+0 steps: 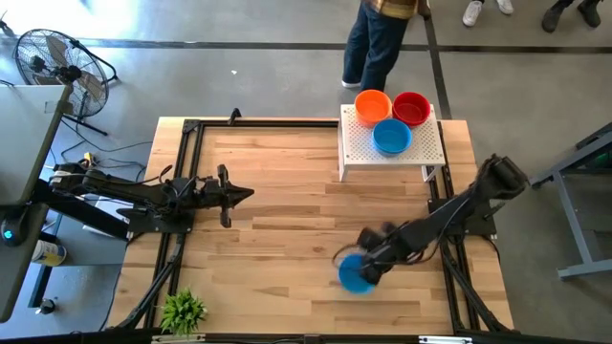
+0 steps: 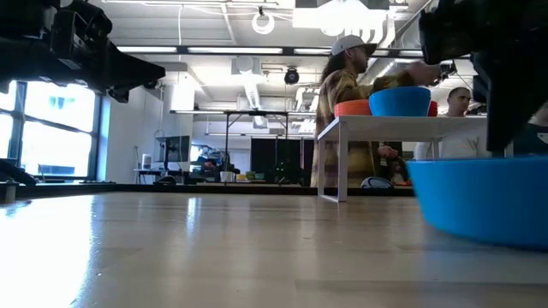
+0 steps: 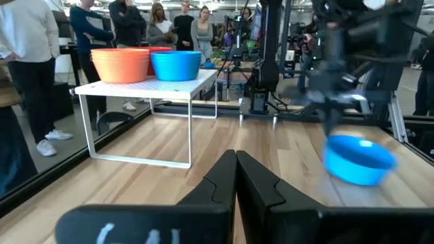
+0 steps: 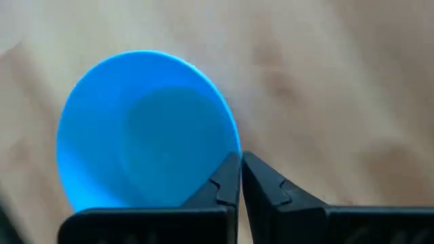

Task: Pick & Place Mini bowls
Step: Stack the blue bowl on the stacked blue bowls on the shelf

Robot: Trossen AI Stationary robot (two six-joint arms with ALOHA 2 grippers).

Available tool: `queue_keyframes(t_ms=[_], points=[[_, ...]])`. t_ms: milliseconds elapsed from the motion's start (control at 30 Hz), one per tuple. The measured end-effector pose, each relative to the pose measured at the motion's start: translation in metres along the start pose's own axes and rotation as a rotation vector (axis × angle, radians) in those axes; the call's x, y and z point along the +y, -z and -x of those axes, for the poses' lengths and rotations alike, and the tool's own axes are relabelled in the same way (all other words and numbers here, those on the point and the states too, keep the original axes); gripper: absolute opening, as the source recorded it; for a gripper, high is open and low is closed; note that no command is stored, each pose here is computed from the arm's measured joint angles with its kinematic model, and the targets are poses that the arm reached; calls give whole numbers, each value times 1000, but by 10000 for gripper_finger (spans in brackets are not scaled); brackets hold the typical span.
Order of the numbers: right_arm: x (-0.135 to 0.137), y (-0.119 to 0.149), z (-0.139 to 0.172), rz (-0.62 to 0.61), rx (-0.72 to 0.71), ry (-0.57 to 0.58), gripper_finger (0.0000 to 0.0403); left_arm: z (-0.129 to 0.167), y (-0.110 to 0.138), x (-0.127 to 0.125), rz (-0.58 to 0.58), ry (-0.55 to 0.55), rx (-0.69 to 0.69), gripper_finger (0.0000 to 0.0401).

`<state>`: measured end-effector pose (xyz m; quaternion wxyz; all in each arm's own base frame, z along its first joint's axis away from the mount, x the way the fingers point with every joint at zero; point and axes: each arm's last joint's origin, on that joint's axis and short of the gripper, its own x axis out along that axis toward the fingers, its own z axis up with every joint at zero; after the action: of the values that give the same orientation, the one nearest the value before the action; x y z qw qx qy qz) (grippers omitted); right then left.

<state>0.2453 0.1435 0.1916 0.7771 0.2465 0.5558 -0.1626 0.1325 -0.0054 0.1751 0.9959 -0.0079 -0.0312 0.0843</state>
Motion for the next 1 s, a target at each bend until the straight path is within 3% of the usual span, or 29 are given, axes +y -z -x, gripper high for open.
queue_keyframes(t_ms=[167,300,467,600,833,1000], points=[[-42,6,24,-233,-73,151,1,0,0,0,0,0,0,2],[-64,13,22,-291,-104,98,7,0,0,0,0,0,0,2],[-50,10,22,-86,-153,-103,32,0,0,0,0,0,1,2],[-23,0,28,112,-199,-160,77,0,0,0,0,0,1,2],[23,-7,3,432,-131,-56,137,0,1,0,-3,0,10,2],[43,-11,-17,496,-62,87,140,0,2,0,-4,-2,20,2]])
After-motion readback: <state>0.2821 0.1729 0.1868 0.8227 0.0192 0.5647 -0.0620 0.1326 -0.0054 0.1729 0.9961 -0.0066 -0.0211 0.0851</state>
